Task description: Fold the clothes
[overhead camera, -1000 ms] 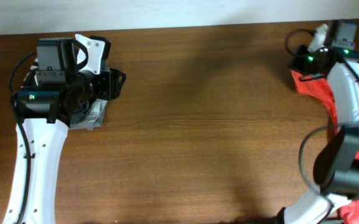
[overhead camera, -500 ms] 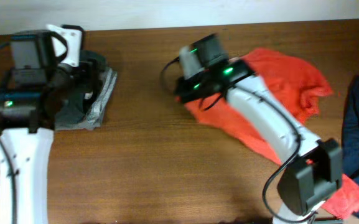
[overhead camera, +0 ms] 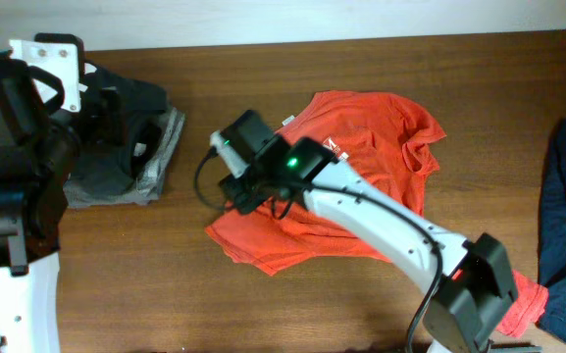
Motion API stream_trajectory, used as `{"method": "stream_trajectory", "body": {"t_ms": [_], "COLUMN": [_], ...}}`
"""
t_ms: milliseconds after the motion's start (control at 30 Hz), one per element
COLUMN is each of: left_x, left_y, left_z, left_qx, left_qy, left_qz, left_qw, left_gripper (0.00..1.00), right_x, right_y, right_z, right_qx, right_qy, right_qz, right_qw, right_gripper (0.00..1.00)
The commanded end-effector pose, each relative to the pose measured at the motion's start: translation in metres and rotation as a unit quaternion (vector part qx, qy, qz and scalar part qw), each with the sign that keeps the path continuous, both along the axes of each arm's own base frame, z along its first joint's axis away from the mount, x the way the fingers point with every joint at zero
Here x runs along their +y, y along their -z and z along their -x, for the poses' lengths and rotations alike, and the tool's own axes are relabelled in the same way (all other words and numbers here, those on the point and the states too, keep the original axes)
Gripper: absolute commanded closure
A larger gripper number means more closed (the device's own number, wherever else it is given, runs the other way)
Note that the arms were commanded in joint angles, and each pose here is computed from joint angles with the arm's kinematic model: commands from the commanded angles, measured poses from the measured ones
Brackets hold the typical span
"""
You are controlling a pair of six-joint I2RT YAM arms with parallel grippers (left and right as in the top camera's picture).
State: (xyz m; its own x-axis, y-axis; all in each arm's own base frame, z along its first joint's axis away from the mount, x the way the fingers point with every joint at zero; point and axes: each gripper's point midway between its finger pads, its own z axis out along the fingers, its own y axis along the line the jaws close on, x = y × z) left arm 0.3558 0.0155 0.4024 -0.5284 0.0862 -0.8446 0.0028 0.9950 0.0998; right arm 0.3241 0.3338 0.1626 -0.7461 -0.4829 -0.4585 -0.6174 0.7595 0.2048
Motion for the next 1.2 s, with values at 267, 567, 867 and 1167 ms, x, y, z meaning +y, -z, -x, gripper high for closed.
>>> {"method": "stream_trajectory", "body": {"t_ms": [267, 567, 867, 1167], "left_x": [-0.075, -0.137, -0.154, -0.151], "left_y": [0.098, 0.238, 0.335, 0.355], "left_z": [-0.041, -0.077, -0.078, -0.086], "left_qx": [0.160, 0.323, 0.417, 0.419], "left_qy": [0.140, 0.187, 0.193, 0.190], "left_qz": [0.088, 0.081, 0.069, 0.058], "left_qw": [0.973, 0.924, 0.885, 0.886], "left_gripper": [0.46, 0.56, 0.72, 0.74], "right_x": [-0.244, -0.368, -0.385, -0.385], "right_y": [0.006, 0.071, 0.122, 0.161], "right_z": [-0.110, -0.100, -0.078, -0.077], "right_qx": [0.062, 0.146, 0.217, 0.195], "right_qy": [0.333, 0.465, 0.480, 0.482], "right_qz": [-0.005, 0.017, 0.054, 0.056], "right_qw": [0.941, 0.873, 0.848, 0.853], "right_gripper": [0.49, 0.61, 0.64, 0.64]}}
